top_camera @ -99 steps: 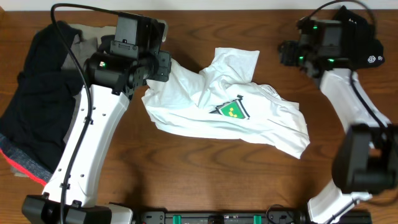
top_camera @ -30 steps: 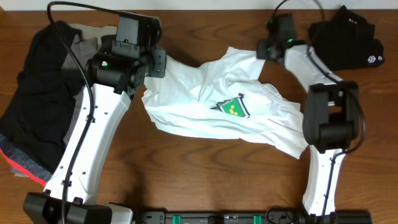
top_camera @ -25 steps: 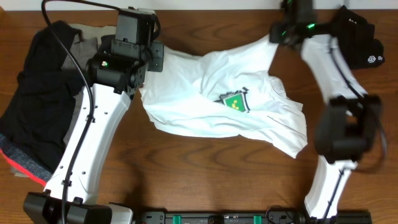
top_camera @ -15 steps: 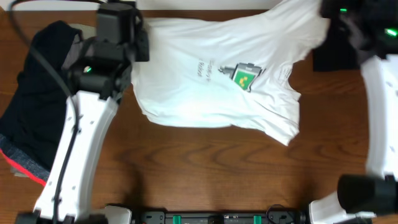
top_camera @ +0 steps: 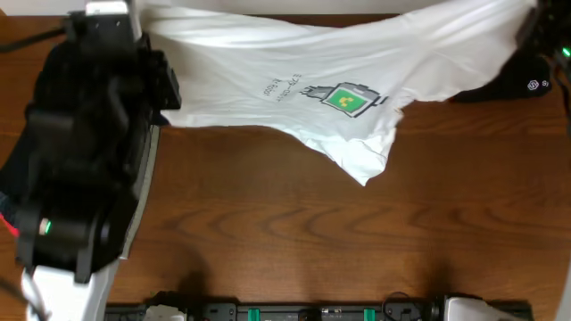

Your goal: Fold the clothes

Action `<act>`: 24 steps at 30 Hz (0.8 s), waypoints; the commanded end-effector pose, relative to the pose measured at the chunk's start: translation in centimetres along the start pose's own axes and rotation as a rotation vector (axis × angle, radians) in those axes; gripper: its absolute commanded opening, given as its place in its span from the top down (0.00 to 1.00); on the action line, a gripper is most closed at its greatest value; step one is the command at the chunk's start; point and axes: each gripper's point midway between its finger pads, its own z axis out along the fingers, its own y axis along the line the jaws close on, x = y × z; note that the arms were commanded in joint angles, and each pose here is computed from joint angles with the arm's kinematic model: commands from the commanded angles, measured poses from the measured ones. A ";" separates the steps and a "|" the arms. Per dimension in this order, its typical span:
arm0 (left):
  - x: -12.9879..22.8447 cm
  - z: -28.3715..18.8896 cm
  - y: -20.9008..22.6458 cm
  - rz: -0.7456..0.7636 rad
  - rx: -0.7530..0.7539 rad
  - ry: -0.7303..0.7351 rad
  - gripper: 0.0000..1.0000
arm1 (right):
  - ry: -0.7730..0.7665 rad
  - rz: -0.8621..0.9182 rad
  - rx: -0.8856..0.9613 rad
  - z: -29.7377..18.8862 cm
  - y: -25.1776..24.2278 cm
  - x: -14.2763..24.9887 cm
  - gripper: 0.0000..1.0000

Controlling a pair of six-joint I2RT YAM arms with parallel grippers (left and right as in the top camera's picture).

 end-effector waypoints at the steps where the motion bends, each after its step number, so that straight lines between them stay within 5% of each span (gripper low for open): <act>1: -2.5 -3.4 -0.6 -0.019 0.050 -0.093 0.94 | -0.080 -0.066 0.018 -3.5 -0.2 -2.1 0.99; 9: -1.7 -1.2 -1.1 -0.010 0.046 -0.054 0.94 | -0.059 -0.069 0.017 -2.5 -0.3 -1.6 0.99; 17: 2.1 9.0 -2.9 0.044 0.036 0.055 0.94 | 0.030 -0.094 0.015 5.4 -1.1 1.3 0.99; 24: 1.4 16.6 -4.5 0.056 0.043 -0.077 0.94 | -0.033 -0.110 0.051 13.4 -3.3 2.0 0.99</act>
